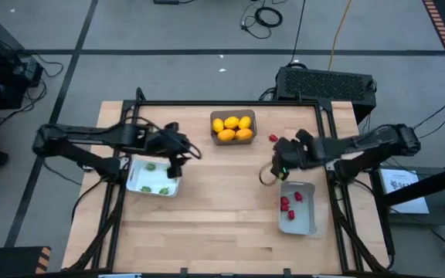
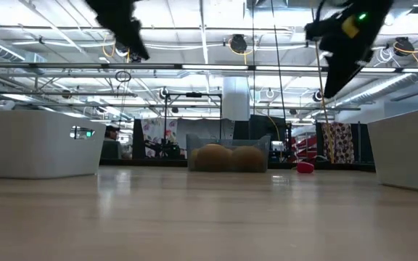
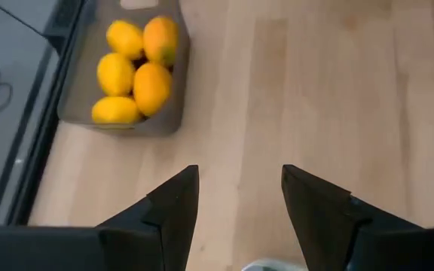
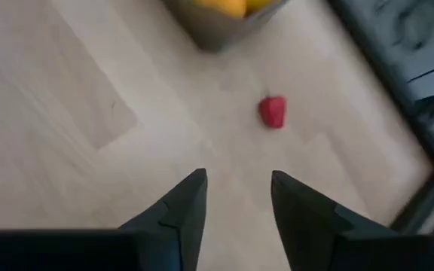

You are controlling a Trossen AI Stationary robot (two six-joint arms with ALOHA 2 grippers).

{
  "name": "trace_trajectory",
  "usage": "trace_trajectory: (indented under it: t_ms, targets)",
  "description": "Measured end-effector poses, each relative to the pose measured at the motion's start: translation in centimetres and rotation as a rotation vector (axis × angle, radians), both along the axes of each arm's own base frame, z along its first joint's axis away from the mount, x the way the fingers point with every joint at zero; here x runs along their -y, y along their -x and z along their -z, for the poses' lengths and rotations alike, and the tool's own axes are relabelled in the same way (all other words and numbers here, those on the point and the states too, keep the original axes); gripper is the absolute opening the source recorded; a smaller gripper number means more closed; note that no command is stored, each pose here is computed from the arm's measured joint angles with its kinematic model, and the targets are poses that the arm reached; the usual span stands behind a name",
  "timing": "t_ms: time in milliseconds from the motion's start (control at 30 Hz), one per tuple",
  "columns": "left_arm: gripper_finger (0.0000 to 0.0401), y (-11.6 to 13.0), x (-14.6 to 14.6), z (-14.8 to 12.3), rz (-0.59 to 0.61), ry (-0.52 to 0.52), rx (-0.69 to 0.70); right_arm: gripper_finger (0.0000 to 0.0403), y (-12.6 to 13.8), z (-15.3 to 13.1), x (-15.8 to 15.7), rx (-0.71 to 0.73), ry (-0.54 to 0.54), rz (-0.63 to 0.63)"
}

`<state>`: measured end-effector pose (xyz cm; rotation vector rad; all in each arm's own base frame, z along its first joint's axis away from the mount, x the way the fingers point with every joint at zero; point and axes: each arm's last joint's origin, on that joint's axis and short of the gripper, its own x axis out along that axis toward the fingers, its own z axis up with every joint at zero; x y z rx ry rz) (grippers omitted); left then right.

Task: Sort produce into baskets
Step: Put the red bell pepper into the gray bin

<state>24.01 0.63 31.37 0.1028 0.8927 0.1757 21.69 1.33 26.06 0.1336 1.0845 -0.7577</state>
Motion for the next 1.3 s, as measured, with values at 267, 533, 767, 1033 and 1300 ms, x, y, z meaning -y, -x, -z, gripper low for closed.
trace_trajectory:
  t_ms: [267, 533, 767, 1033, 1300]
  targets:
    - [0.0187, 5.9, -5.0, 2.1, -0.383, -0.203, 0.046, 0.0186, -0.7, 0.0, 6.6, 0.004, -0.157, -0.01]
    - [0.0165, 7.9, -7.7, 7.7, -0.332, 0.045, 0.003, 0.0217, -1.2, 0.9, 11.8, 0.079, -0.239, -0.035]
    - [0.0164, 8.5, -8.6, 10.6, -0.426, -0.055, -0.008, 0.0251, -1.8, 3.8, 14.4, -0.011, -0.299, 0.038]
    - [0.0164, 8.9, -8.9, 10.9, -0.54, -0.182, -0.061, 0.0284, -3.0, 7.9, 16.2, -0.137, -0.344, 0.024]
    - [0.0164, 8.1, -8.9, 11.7, -0.402, -0.1, -0.075, 0.0286, -3.4, 9.9, 17.3, -0.15, -0.399, 0.02]
